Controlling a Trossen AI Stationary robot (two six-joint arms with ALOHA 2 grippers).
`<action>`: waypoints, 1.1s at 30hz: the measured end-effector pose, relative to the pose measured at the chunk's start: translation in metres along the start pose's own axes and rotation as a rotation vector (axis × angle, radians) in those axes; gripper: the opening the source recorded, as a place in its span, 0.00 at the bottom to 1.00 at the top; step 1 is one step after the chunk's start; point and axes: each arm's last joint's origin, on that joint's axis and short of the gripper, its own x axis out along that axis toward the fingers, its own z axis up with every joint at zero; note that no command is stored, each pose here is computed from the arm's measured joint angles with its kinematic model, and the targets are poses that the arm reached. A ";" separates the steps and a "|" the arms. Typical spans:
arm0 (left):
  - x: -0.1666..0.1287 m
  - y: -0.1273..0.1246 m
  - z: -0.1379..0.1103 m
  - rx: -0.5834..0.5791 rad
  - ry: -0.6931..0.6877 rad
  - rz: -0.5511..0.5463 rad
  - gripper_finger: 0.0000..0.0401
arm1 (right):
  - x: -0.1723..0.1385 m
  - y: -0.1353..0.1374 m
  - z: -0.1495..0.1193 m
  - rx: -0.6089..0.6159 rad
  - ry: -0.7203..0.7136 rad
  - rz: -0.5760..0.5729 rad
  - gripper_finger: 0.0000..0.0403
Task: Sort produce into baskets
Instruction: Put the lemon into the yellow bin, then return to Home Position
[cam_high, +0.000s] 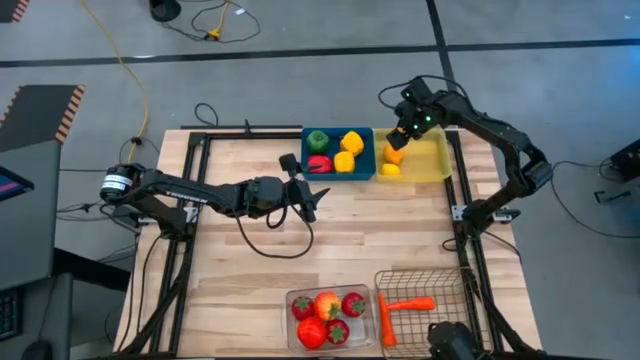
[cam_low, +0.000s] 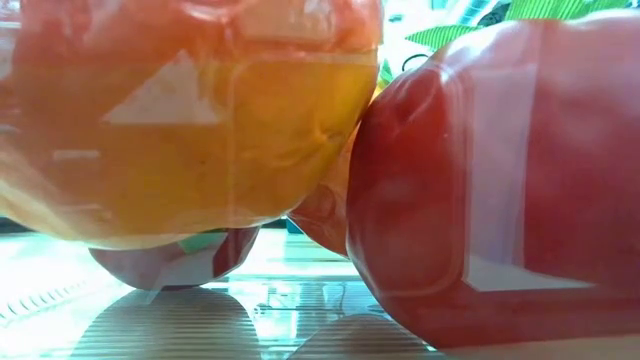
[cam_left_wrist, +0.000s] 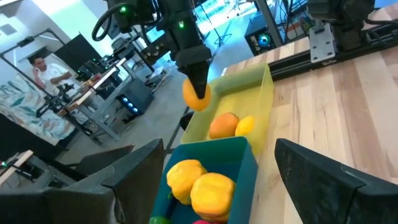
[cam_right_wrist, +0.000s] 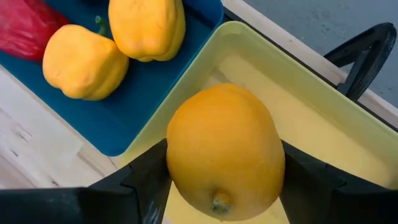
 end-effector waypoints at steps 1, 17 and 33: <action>0.000 0.000 0.000 0.001 0.002 -0.001 0.73 | 0.000 0.000 0.000 0.000 0.000 0.000 0.67; 0.000 0.000 -0.001 0.012 0.010 -0.004 0.71 | 0.000 0.000 0.000 0.000 0.000 0.002 0.91; -0.081 0.075 0.029 -0.054 -0.061 0.060 0.40 | -0.048 0.010 -0.008 -0.112 -0.176 0.108 0.90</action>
